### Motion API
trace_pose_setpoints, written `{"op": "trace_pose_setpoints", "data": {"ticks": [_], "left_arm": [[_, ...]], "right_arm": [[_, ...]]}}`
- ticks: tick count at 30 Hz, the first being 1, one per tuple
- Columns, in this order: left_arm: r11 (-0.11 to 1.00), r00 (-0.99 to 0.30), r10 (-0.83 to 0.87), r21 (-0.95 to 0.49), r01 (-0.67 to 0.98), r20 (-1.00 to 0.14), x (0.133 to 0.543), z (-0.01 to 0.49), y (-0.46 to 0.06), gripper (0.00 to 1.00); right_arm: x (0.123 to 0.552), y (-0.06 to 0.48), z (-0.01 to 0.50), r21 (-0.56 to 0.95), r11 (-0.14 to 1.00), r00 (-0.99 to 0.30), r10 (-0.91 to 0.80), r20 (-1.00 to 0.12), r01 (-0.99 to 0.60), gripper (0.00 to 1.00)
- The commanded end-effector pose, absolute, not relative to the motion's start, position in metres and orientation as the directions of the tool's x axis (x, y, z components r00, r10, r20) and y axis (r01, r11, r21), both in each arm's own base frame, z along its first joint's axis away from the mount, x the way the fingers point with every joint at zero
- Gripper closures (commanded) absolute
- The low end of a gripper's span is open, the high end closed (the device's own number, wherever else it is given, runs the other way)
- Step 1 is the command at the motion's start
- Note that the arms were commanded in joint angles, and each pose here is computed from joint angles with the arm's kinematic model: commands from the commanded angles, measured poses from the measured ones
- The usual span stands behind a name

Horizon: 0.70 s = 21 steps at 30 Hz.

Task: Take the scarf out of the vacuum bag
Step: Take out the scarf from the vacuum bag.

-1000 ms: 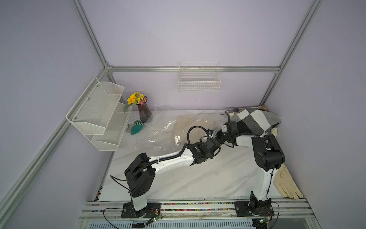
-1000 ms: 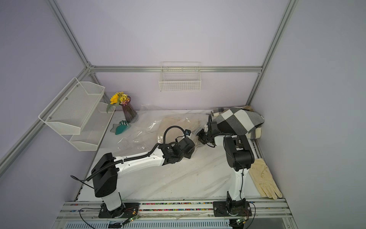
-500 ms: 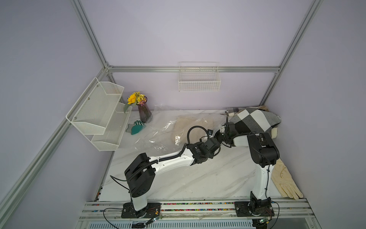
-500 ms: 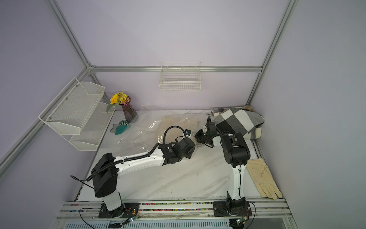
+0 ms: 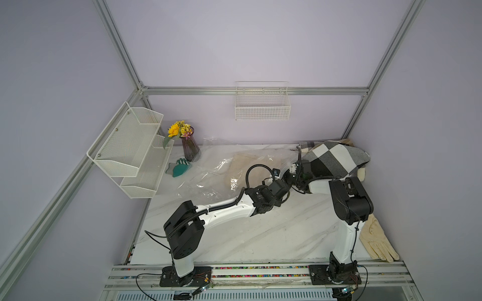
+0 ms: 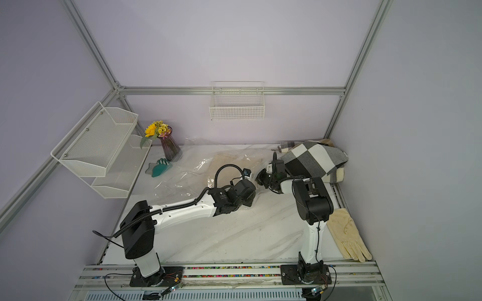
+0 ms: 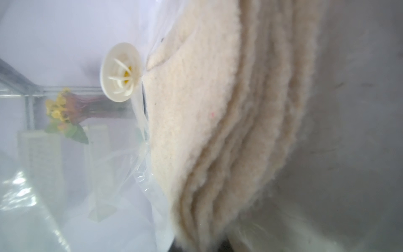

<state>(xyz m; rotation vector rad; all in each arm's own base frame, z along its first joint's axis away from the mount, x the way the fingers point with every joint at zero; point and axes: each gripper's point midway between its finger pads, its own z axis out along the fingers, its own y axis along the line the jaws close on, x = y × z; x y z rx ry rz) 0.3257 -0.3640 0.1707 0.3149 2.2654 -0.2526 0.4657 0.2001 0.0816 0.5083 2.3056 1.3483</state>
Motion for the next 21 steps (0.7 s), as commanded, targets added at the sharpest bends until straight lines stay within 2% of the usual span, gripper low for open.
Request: {"op": "trace_pose_setpoints", "data": {"ticks": [1, 12, 21], "left_arm": [[0.952, -0.611, 0.013, -0.176, 0.249, -0.792, 0.349, 0.198, -0.36, 0.83], [0.959, -0.587, -0.057, -0.208, 0.193, -0.808, 0.389, 0.215, -0.332, 0.83], [0.952, -0.581, -0.082, -0.236, 0.195, -0.81, 0.403, 0.219, -0.324, 0.83]], "right_arm": [[0.462, 0.207, 0.12, 0.889, 0.458, -0.851, 0.459, -0.255, -0.019, 1.0], [0.442, 0.196, 0.148, 0.834, 0.551, -0.884, 0.409, -0.227, 0.041, 1.0], [0.433, 0.156, 0.166, 0.708, 0.686, -0.891, 0.412, -0.189, 0.167, 1.0]]}}
